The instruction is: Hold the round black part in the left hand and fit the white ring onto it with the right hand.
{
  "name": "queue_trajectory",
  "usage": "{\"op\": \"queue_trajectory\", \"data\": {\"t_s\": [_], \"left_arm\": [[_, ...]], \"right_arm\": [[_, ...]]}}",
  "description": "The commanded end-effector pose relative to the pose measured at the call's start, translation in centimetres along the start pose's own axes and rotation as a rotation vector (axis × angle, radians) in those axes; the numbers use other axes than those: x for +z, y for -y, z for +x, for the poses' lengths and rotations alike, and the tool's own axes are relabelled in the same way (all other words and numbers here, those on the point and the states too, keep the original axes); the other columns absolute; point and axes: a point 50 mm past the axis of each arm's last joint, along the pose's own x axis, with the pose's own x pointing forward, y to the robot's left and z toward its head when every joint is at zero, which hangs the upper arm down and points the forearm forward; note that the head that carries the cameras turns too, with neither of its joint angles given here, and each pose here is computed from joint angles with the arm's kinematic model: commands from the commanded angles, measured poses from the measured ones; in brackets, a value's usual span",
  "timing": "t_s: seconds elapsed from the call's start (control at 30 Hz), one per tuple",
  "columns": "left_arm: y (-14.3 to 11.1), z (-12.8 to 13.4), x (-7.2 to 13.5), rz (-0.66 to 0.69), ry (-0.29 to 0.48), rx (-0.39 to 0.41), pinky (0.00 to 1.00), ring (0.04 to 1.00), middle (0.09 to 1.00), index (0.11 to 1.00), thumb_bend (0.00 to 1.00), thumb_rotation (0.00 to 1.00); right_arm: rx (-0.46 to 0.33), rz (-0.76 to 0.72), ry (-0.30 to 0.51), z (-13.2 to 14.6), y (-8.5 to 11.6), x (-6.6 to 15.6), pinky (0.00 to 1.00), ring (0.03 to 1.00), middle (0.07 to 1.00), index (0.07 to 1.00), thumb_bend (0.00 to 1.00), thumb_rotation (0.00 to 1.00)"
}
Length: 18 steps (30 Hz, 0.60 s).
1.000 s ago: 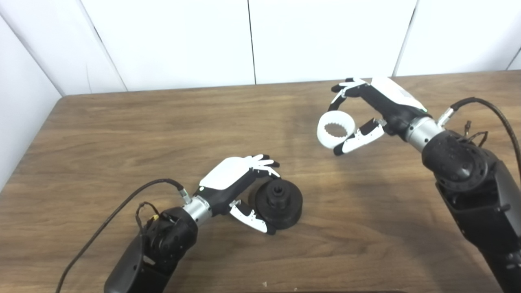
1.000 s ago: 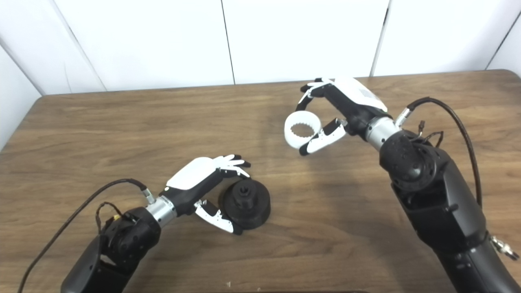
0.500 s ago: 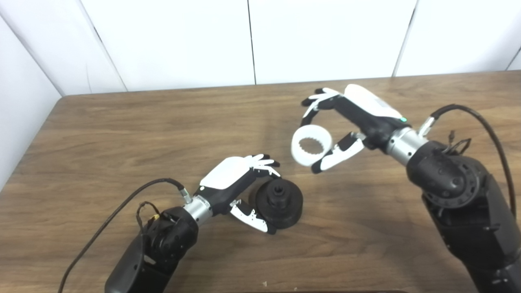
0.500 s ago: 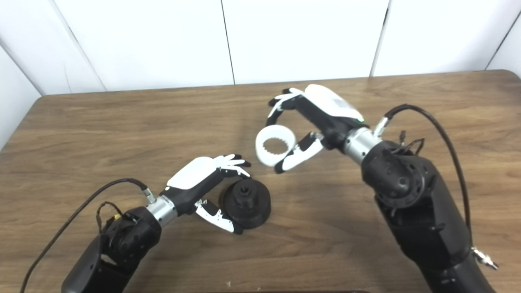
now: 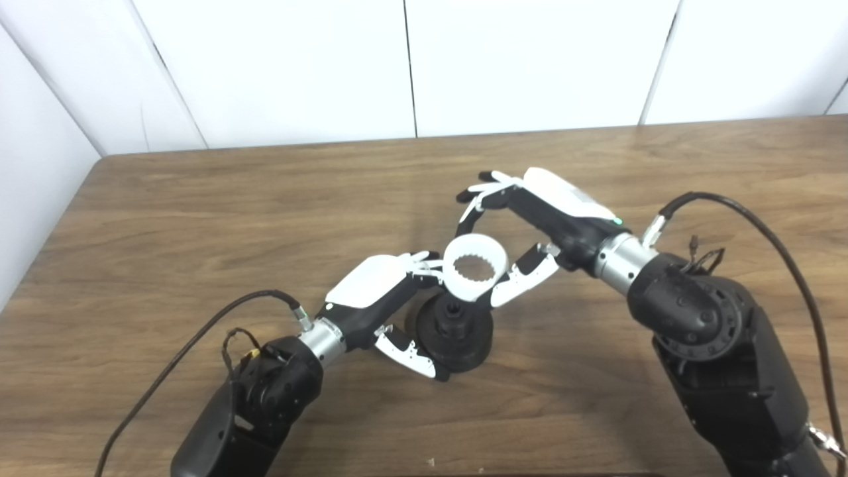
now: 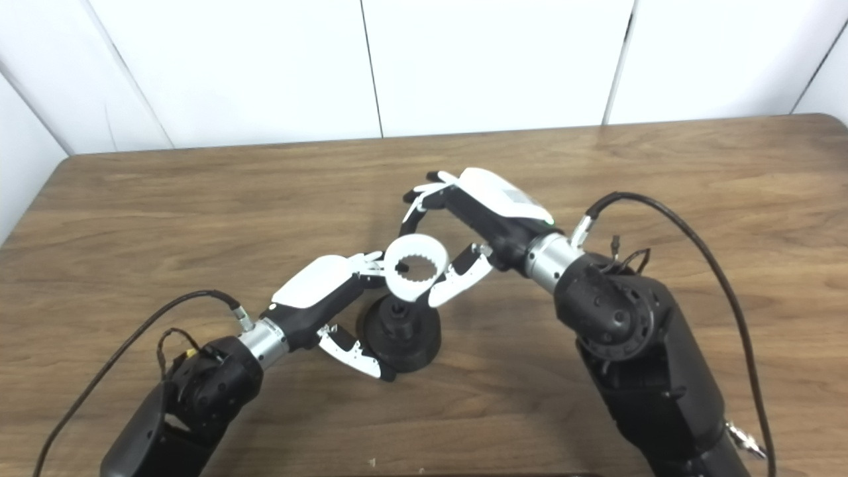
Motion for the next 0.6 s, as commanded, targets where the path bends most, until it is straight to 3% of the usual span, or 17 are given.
{"op": "queue_trajectory", "data": {"t_s": [0.0,0.57], "left_arm": [[-1.7,0.5,0.3,0.055,0.016,0.032,0.97,0.972,0.909,0.616,0.79,0.33],[-2.2,0.5,0.7,0.060,0.023,0.040,0.96,0.966,0.904,0.614,0.80,0.32]], "right_arm": [[-0.048,-0.020,0.041,0.1,1.0,1.2,1.00,0.985,0.864,0.487,0.53,0.15],[0.009,0.012,0.036,0.6,-1.6,1.0,1.00,0.978,0.864,0.487,0.53,0.15]]}}
